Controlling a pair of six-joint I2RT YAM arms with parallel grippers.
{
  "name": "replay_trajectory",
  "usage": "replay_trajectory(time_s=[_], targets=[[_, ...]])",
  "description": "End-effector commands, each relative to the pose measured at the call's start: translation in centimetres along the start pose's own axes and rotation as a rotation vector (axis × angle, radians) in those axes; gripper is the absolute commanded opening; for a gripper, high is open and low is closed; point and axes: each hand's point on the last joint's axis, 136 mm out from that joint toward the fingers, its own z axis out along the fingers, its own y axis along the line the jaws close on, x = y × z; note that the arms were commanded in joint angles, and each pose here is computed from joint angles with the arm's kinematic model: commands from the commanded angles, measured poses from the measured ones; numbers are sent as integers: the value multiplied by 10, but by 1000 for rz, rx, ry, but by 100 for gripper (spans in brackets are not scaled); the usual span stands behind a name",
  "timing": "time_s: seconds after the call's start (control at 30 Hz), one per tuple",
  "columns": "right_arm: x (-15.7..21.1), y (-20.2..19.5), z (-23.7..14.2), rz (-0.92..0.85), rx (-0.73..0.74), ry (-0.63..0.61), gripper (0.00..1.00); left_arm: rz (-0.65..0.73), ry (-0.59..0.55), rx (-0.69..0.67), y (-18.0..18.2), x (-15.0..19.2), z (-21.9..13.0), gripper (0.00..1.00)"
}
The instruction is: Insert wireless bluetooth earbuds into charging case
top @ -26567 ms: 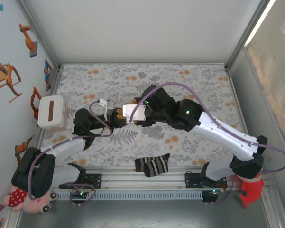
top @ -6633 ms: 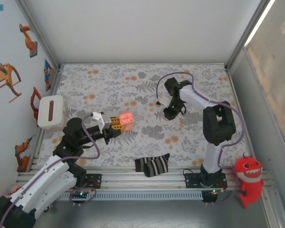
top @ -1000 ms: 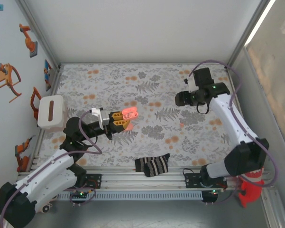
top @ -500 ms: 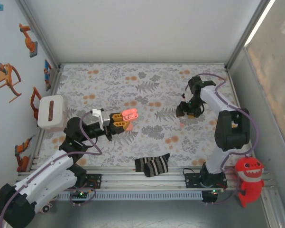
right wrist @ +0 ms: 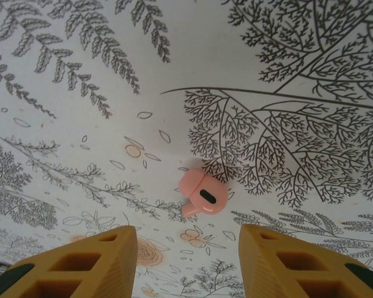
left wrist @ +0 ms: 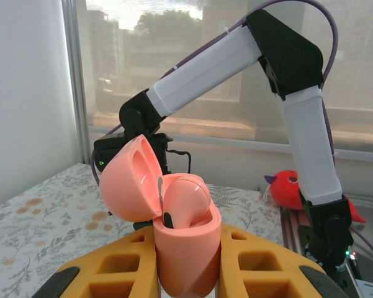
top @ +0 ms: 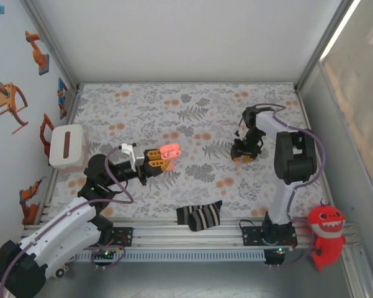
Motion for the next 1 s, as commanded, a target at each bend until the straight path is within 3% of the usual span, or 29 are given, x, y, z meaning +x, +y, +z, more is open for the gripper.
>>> replay_trajectory(time_s=[0.0, 0.97], targets=[[-3, -3, -1, -3, 11, 19, 44, 20, -19, 11, -4, -4, -1, 0], [-4, -10, 22, 7, 24, 94, 29, 16, -4, 4, -5, -1, -4, 0]])
